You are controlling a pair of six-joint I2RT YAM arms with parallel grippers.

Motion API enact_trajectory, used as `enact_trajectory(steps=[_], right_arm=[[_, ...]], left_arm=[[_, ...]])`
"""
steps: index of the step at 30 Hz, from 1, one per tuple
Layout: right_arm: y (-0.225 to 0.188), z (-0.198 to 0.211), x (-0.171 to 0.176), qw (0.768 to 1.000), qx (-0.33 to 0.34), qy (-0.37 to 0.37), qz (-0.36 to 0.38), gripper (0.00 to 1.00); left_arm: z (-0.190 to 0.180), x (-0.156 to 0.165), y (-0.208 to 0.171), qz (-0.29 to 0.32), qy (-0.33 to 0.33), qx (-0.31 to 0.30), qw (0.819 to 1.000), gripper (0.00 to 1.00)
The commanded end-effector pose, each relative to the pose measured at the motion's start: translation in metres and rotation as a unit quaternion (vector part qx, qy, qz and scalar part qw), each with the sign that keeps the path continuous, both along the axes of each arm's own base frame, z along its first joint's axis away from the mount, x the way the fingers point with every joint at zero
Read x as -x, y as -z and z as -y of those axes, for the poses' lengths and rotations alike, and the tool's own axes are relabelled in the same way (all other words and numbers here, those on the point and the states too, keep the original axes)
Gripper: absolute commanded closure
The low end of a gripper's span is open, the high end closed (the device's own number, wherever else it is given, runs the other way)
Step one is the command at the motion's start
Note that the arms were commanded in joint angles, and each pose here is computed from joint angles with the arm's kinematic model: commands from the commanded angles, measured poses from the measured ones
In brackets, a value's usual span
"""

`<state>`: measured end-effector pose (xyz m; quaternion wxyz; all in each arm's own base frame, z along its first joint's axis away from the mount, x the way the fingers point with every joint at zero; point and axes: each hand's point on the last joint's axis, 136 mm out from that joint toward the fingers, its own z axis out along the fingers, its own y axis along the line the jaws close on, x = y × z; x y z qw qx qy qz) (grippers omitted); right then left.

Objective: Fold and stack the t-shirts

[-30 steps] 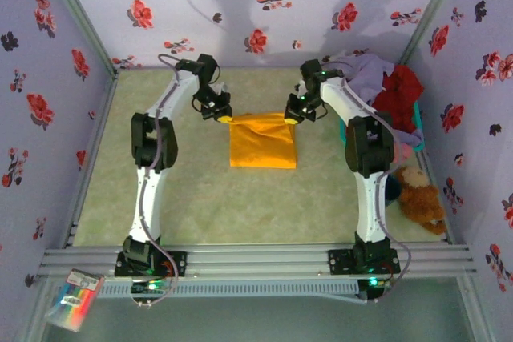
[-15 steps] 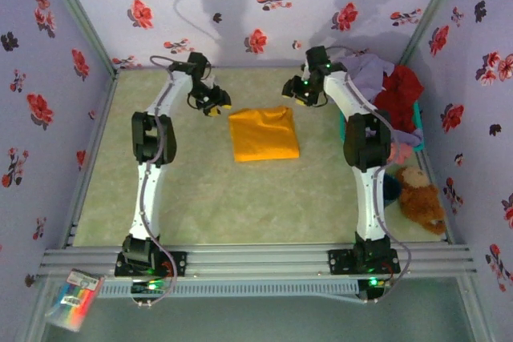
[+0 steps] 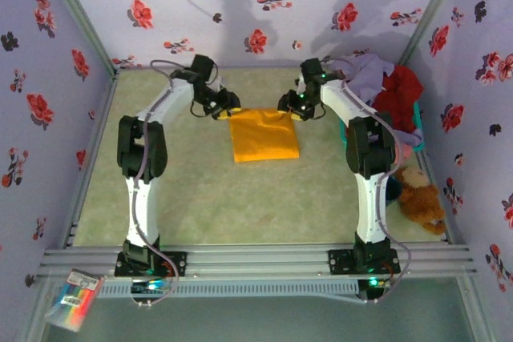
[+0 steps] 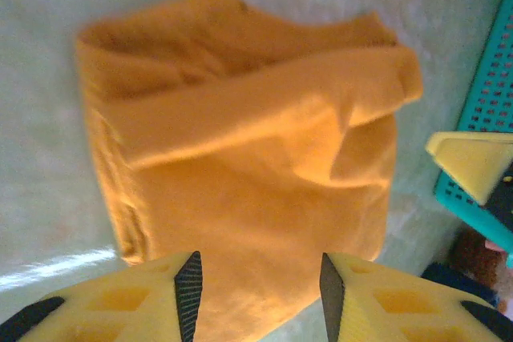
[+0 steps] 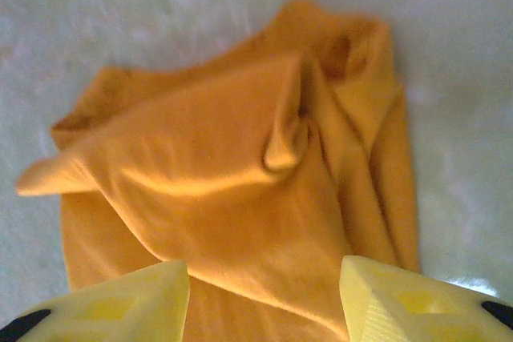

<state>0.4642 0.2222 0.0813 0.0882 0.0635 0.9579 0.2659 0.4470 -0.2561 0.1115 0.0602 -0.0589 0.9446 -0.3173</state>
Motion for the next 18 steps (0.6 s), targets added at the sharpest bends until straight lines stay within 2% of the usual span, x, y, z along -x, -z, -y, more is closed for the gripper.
enact_trajectory(steps=[1,5,11,18], right_arm=[[0.003,-0.008,0.019,1.0,-0.024,0.007,-0.016,0.47],[0.024,-0.014,0.05,0.999,-0.018,-0.008,-0.05,0.48],[0.045,-0.011,0.12,0.994,0.019,-0.032,-0.106,0.48],[0.032,-0.006,0.198,0.991,0.028,-0.043,-0.122,0.48]], left_arm=[[0.008,0.012,0.026,-0.021,-0.02,0.017,0.999,0.54],[0.013,0.03,0.053,-0.042,-0.015,0.008,0.999,0.54],[0.0,0.072,0.078,-0.077,-0.011,-0.038,0.996,0.62],[-0.037,0.14,0.08,-0.111,0.026,-0.101,0.988,0.59]])
